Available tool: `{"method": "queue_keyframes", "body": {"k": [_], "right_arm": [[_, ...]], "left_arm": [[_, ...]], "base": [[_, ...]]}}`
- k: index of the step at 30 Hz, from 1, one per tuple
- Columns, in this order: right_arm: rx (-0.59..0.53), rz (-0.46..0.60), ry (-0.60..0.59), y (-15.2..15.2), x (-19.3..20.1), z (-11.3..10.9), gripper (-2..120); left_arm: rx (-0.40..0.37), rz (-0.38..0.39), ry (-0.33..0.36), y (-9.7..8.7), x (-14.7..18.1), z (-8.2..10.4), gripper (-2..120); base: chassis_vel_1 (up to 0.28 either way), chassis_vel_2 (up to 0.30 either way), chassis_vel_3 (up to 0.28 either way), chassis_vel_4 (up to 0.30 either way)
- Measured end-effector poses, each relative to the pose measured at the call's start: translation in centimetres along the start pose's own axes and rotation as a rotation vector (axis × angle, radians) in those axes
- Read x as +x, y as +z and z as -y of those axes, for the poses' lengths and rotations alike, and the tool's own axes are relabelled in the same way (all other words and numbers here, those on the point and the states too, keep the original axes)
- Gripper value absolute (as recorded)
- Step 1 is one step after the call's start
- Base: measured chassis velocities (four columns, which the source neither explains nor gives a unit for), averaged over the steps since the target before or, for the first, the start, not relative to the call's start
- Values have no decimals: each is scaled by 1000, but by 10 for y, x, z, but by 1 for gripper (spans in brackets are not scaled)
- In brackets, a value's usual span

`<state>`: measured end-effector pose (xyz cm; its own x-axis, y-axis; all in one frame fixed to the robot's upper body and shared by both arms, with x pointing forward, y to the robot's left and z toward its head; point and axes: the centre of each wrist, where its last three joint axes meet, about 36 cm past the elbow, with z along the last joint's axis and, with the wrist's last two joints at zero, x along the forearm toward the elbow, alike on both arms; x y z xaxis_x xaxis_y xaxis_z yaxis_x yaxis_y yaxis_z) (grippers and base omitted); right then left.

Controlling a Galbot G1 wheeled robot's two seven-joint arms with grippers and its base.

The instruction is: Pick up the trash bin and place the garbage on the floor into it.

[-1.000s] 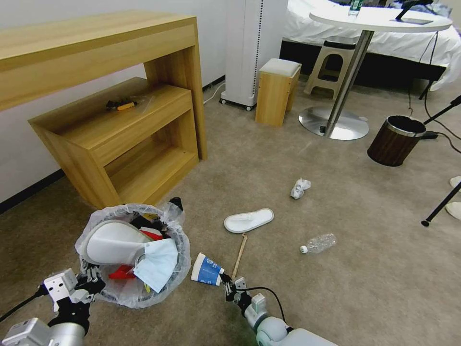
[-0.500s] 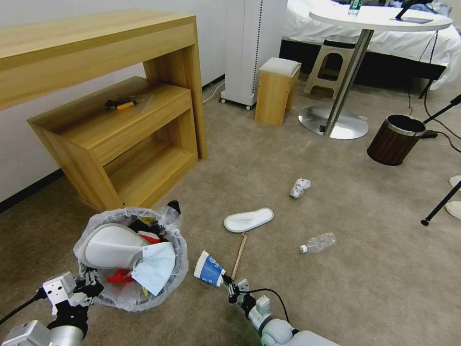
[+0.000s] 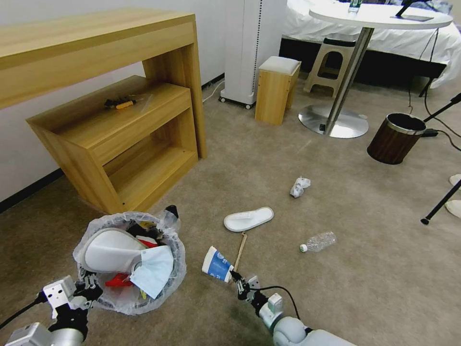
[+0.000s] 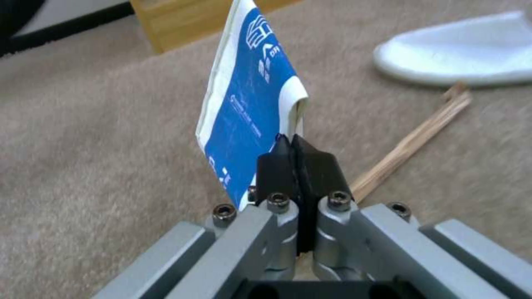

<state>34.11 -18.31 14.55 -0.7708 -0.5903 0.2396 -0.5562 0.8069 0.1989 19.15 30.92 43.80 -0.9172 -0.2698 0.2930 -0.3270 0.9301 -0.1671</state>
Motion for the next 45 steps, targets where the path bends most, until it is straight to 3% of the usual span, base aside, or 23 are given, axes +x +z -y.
{"method": "queue_keyframes", "body": {"k": [14, 29, 37, 45], "right_arm": [[29, 70, 5, -43, 21, 29, 0], [72, 142, -19, -83, 26, 45, 0], [113, 202, -76, -123, 22, 50, 0], [181, 296, -232, -184, 2, 46, 0]], "left_arm": [[-3, -66, -29, 18, -7, -10, 0], [34, -161, -42, 33, -8, -12, 0], [92, -201, -42, 18, -9, -9, 0], [122, -259, -43, -7, -8, -10, 0]], "base": [[0, 0, 0, 0], [0, 0, 0, 0], [0, 0, 0, 0], [0, 0, 0, 0]]}}
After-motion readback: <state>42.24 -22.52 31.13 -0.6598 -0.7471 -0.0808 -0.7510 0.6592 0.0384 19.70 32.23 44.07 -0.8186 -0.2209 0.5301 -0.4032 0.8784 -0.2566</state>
